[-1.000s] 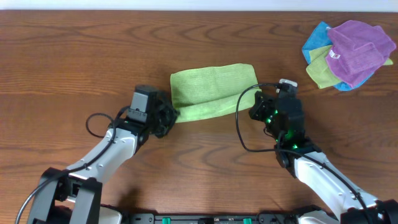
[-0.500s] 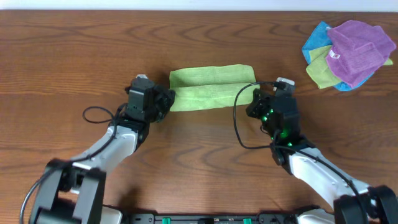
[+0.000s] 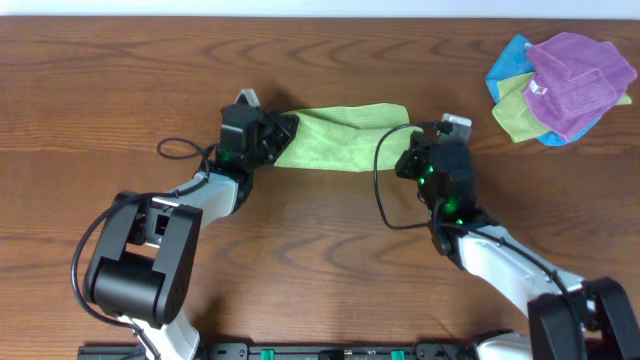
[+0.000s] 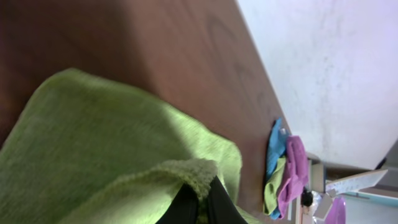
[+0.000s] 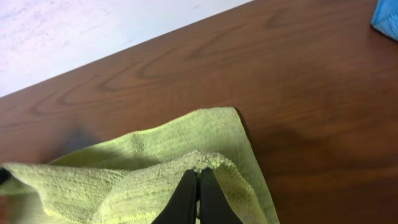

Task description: Fold the cloth

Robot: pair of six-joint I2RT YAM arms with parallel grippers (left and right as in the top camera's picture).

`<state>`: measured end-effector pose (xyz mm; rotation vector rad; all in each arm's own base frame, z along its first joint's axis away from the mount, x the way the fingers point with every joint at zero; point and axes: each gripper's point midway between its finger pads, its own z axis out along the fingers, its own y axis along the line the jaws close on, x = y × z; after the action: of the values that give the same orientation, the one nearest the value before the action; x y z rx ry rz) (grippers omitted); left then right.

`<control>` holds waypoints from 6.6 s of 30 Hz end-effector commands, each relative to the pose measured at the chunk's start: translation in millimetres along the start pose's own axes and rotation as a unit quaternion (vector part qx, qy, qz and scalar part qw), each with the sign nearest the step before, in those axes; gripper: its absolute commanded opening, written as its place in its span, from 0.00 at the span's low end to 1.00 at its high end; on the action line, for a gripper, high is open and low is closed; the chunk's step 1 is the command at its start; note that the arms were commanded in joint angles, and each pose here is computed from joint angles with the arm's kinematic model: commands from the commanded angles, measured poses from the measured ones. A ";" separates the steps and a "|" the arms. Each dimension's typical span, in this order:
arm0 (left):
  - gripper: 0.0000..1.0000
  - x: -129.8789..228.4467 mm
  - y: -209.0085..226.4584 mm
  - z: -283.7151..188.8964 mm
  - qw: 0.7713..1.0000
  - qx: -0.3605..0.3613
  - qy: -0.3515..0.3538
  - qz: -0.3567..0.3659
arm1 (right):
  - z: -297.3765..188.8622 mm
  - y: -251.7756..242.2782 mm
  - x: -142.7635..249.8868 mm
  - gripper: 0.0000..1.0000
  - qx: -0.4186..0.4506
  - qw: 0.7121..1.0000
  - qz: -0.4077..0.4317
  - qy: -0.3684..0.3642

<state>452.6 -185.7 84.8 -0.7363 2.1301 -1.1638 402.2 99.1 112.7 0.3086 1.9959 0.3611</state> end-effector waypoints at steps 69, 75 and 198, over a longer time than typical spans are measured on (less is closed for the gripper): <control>0.20 -18.9 69.1 13.0 0.991 -0.120 -0.055 0.017 | 83.5 -43.2 15.4 0.17 0.079 0.992 -0.095 0.024; 0.95 -21.9 64.4 13.7 0.992 -0.111 -0.060 0.019 | 83.4 -43.4 15.9 0.99 0.079 0.992 -0.095 0.026; 0.95 16.1 39.6 17.4 0.990 -0.137 -0.005 0.045 | 84.5 -7.3 88.1 0.01 -0.032 0.982 -0.094 0.162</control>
<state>440.1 -200.7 46.2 -0.7061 2.3406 -0.9121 436.1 133.4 4.3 0.0300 2.3096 0.3898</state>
